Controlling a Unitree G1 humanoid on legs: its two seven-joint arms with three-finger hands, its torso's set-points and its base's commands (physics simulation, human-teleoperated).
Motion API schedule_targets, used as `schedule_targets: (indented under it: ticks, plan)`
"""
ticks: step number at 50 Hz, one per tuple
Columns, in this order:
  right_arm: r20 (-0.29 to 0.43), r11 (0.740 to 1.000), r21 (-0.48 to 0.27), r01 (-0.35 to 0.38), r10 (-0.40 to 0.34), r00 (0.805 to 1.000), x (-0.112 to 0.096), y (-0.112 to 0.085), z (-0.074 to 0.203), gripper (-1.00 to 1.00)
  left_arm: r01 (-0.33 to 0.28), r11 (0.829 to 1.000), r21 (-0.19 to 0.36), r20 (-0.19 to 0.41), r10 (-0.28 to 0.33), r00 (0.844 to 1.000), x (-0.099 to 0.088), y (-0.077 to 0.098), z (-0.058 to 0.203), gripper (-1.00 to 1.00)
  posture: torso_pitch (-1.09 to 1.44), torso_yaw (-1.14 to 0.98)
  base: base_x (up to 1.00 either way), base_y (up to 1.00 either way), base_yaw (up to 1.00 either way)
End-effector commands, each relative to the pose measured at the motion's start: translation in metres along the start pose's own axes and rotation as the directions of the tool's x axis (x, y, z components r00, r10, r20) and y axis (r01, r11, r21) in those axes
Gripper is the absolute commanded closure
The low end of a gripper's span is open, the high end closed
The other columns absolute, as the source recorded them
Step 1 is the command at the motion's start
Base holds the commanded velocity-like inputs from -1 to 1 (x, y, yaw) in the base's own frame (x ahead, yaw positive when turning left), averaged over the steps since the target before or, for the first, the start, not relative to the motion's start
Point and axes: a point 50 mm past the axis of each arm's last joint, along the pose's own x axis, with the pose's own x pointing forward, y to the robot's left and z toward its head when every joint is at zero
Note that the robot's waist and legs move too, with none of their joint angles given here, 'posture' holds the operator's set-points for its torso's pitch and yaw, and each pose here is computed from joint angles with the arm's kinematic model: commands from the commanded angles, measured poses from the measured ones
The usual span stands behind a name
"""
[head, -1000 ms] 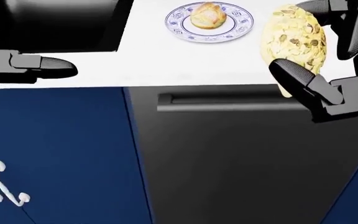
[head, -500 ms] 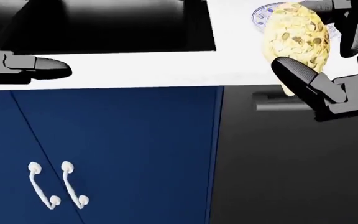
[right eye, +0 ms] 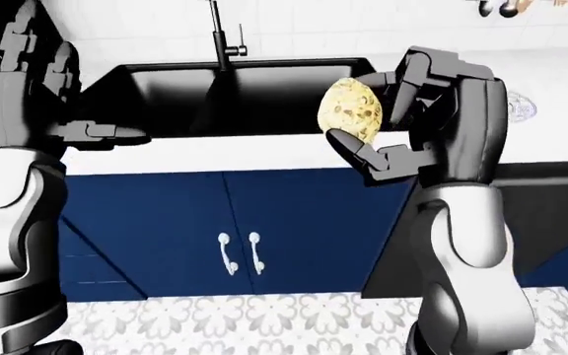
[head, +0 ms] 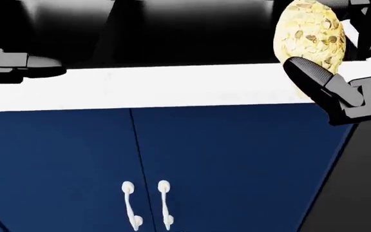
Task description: Place the pastries on the plates.
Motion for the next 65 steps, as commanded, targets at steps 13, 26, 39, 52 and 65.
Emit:
schedule_targets:
  ticks: [13,26,39,52,65]
  plan:
    - [0.059,1.000,0.004,-0.025,0.025,0.998,0.0043,0.0062,0.0087,1.00,-0.019,1.000,0.015,0.081,0.018,0.997,0.0046,0.0053,0.0180,-1.00,0.00,0.00,0.07,0.93,0.00]
    - [0.057,1.000,0.002,-0.023,0.023,0.998,0.0012,0.0038,0.0076,1.00,-0.018,1.000,0.023,0.081,0.016,0.997,0.0032,0.0049,0.0161,-1.00,0.00,0.00,0.06,0.93,0.00]
    - [0.055,1.000,0.001,-0.026,0.026,0.998,0.0003,0.0042,0.0062,1.00,-0.024,0.999,0.028,0.085,0.022,0.996,0.0031,0.0045,0.0154,-1.00,0.00,0.00,0.06,0.91,0.00]
    - [0.085,0.999,0.037,-0.007,0.004,0.996,0.0015,0.0016,0.0126,1.00,-0.026,0.999,0.032,0.087,0.023,0.996,0.0041,0.0061,0.0165,-1.00,0.00,0.00,0.02,0.22,0.00]
    - [0.065,1.000,0.017,-0.025,0.023,0.998,-0.0005,0.0042,0.0079,1.00,-0.025,0.999,0.035,0.089,0.022,0.996,0.0031,0.0063,0.0158,-1.00,0.00,0.00,0.00,0.41,0.00]
